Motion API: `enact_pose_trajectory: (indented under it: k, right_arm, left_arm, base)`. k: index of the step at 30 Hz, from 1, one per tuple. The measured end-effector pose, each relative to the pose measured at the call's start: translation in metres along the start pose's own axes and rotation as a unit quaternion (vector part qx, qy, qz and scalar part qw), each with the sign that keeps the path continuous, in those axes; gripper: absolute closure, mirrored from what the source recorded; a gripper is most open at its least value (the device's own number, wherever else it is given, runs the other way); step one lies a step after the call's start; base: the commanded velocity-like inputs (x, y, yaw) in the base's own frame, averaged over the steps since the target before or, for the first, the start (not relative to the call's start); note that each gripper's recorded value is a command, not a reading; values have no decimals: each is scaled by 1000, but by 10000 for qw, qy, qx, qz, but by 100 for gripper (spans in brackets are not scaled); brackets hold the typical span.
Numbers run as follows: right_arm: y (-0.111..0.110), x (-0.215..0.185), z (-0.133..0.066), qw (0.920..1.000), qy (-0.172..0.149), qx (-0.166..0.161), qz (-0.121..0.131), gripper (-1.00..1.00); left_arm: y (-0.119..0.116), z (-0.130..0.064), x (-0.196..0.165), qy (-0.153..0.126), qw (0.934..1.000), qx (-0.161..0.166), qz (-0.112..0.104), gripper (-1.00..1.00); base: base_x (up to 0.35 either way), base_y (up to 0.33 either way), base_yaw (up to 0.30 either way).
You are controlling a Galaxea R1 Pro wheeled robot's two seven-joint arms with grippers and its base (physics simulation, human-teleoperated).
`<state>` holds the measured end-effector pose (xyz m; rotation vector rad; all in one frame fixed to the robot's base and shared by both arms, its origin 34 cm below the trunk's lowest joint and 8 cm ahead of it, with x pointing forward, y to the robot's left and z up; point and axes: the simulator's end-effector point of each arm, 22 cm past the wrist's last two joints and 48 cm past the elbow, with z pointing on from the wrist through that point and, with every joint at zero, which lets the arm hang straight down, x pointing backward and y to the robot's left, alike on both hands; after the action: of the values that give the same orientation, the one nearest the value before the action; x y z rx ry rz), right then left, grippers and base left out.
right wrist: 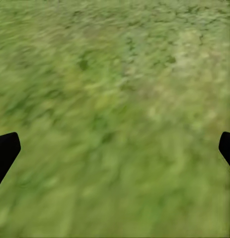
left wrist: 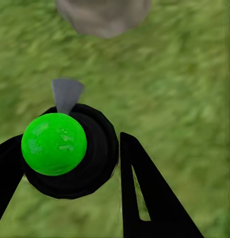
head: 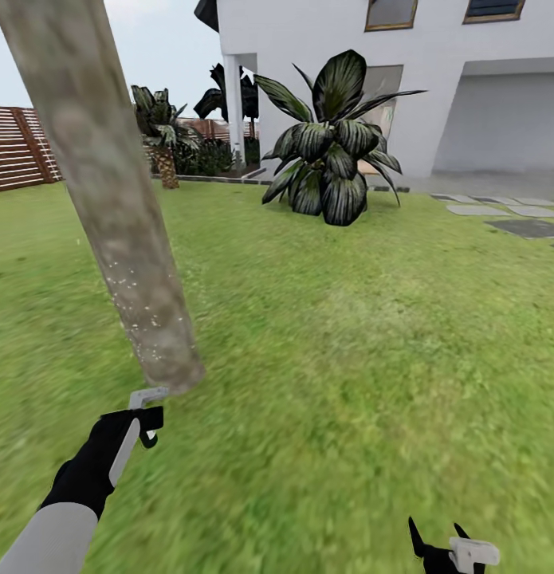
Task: In the garden, pick up the pesticide atomizer on the floor and spray pesticide onto both trees until each tree trunk is fully covered.
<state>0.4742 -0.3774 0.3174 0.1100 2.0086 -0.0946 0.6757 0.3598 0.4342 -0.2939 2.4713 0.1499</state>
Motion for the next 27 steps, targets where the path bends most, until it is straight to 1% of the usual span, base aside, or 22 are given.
enact_pose_trajectory:
  k: [5, 22, 27]
  right_arm:
    - [0, 0, 0, 10000, 0, -1, 1, -100]
    - [0, 0, 0, 10000, 0, -1, 2, -100]
    - [0, 0, 0, 10000, 0, 0, 1, -100]
  left_arm:
    - [-1, 0, 0, -2, 10000, 7, -3, 100]
    - [-2, 0, 0, -8, 10000, 14, -2, 100]
    - [-6, 2, 8, 83, 10000, 44, -3, 100]
  base:
    - [176, -229, 140]
    - [156, -240, 270]
    - [99, -265, 30]
